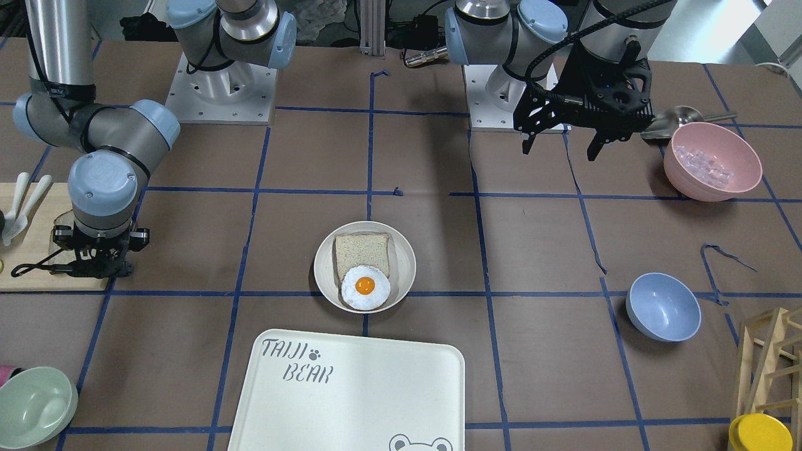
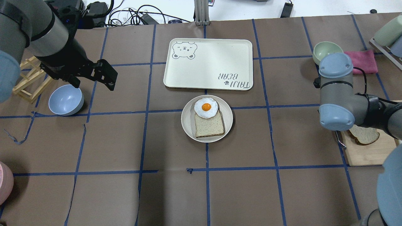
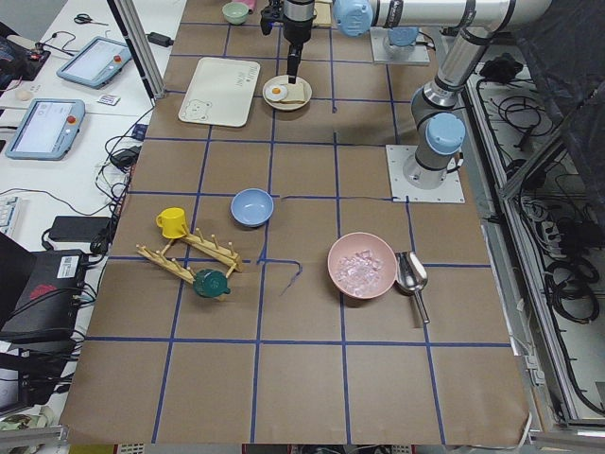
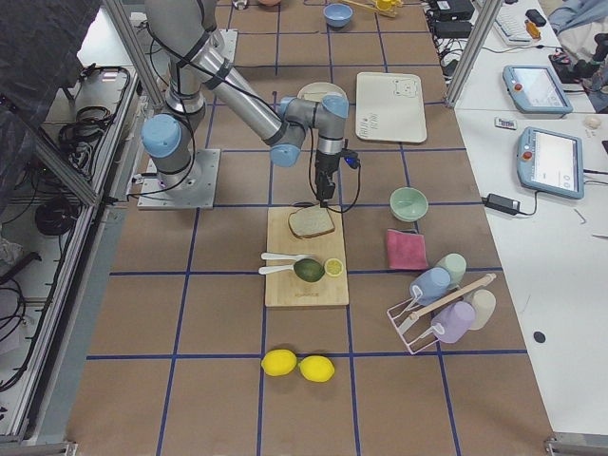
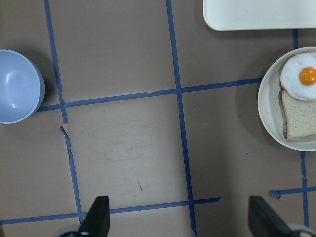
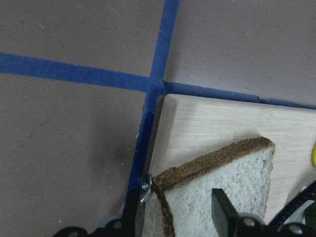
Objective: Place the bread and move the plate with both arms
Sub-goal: 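Close the right gripper on the bread slice's edge and lift it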
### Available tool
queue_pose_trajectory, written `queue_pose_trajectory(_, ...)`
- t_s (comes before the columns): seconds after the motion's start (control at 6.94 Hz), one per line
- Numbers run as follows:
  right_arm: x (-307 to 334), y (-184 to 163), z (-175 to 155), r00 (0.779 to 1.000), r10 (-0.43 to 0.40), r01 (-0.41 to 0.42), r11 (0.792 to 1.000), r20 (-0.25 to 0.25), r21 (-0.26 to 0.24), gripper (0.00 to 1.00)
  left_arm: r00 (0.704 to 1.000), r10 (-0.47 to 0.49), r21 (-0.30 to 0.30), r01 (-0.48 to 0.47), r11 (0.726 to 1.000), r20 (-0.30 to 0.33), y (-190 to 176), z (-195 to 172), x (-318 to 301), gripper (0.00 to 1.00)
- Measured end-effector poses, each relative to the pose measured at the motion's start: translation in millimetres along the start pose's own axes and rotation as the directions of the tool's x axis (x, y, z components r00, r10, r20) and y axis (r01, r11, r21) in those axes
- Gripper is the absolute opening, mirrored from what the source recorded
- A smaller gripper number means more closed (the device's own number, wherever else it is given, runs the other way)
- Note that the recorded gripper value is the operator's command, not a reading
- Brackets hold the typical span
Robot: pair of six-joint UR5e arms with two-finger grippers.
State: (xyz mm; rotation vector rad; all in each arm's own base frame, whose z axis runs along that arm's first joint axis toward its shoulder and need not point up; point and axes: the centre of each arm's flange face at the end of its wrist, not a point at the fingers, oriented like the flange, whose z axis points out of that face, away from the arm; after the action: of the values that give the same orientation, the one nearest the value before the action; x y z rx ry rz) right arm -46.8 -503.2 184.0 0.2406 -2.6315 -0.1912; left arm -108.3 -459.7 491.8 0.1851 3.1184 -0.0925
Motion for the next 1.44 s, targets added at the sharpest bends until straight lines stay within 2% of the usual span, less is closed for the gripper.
queue_pose_trajectory(0.29,4.8,1.9,4.4,1.000,0.011,-0.011,1.000,0.005,-0.009,0.32,1.000,0.001,0.001,-0.001,1.000,0.001,0.9,-1.0,0.1,1.00)
queue_pose_trajectory(0.43,4.7,2.1,4.9,1.000,0.012,-0.012,1.000,0.008,-0.010,0.06,1.000,0.001,0.001,-0.001,1.000,0.001,0.9,-0.9,0.1,1.00)
queue_pose_trajectory(0.58,4.1,2.3,5.2,1.000,0.013,-0.013,1.000,0.011,-0.010,0.00,1.000,0.001,0.001,-0.001,1.000,0.001,0.8,-0.8,0.1,1.00)
queue_pose_trajectory(1.01,2.9,3.3,5.3,0.999,0.024,-0.024,1.000,0.022,-0.006,0.00,1.000,0.001,0.000,-0.001,1.000,0.000,0.5,-0.4,0.1,1.00)
queue_pose_trajectory(1.44,16.8,8.8,-28.4,0.997,0.080,-0.081,0.995,0.007,0.052,0.00,1.000,0.001,0.000,-0.001,1.000,0.001,0.3,-0.5,0.0,1.00)
